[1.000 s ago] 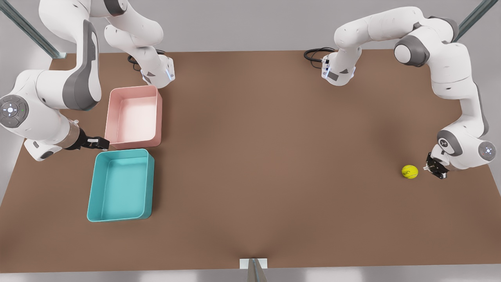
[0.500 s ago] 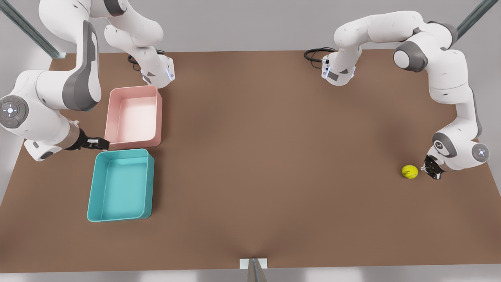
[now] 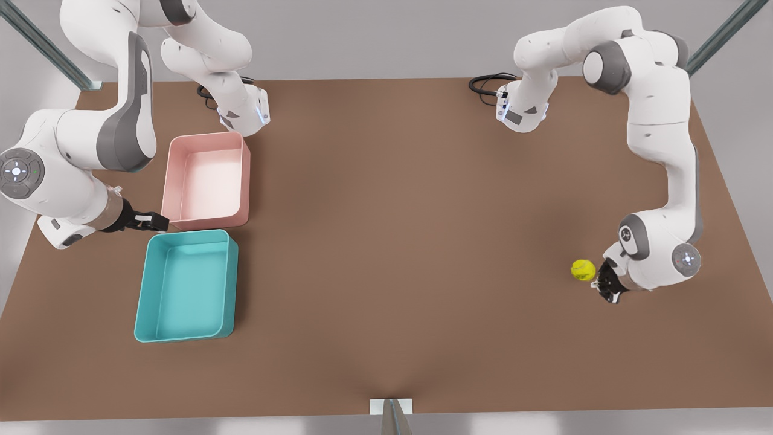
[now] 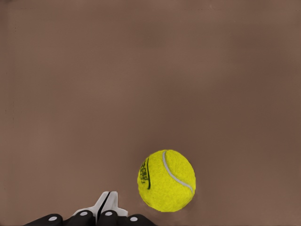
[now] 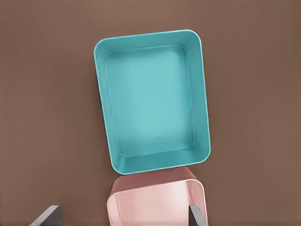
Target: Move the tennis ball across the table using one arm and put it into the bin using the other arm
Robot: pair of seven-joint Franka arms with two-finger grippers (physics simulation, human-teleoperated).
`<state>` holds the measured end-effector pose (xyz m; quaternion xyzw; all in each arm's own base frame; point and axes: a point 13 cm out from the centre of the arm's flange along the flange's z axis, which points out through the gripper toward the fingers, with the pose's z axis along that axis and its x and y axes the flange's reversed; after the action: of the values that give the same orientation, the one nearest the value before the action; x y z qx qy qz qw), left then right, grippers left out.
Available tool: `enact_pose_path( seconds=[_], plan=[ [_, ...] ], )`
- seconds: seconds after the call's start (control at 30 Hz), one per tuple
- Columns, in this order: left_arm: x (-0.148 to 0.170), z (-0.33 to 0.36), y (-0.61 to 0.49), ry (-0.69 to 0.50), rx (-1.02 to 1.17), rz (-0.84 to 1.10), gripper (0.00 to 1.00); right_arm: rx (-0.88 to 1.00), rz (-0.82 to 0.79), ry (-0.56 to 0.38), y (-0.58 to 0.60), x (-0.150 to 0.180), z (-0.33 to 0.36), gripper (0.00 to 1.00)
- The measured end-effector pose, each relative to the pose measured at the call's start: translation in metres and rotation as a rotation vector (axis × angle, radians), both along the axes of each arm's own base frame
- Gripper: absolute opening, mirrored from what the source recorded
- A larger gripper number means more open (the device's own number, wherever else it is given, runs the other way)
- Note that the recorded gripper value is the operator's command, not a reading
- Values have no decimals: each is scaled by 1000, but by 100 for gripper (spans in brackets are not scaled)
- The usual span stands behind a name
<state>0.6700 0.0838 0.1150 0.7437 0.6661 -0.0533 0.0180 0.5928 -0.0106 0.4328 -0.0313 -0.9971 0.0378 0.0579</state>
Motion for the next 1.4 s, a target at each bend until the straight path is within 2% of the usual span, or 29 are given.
enact_pose_path(
  seconds=[0.1,0.2,0.27,0.33,0.4,0.53,0.67,0.7,0.87,0.97,1.03,1.1,1.2,1.4],
  plan=[
    [-3,21,-20,60,-52,214,21,0,0,0,0,0,0,100],
    [-1,76,-44,81,-114,446,21,0,-1,3,0,0,-2,100],
    [5,154,-87,43,-81,482,21,-1,-1,4,0,0,-3,100],
    [20,265,-113,-43,-39,515,21,-1,-1,4,0,0,-3,100],
    [-4,348,-133,-73,7,559,21,-1,-1,4,0,0,-3,100],
    [-50,406,-135,-10,79,712,21,-1,-2,4,0,0,-3,100],
    [-77,413,-138,77,129,876,21,-1,-2,6,0,1,-3,100],
    [-82,412,-141,97,135,915,99,-1,-2,7,0,1,-4,100],
    [-101,381,-153,199,210,1150,100,-1,-3,9,0,1,-6,100],
    [-98,362,-152,224,251,1266,100,-2,9,21,8,11,-18,100],
    [-95,352,-153,233,274,1331,100,-33,120,75,78,60,-93,100],
    [-95,348,-163,234,287,1371,100,-94,328,110,204,71,-192,100],
    [-92,339,-166,236,306,1439,100,-98,489,-4,304,80,-254,100],
    [-83,327,-158,237,320,1556,100,-5,608,-258,428,89,-277,100]
  ],
)
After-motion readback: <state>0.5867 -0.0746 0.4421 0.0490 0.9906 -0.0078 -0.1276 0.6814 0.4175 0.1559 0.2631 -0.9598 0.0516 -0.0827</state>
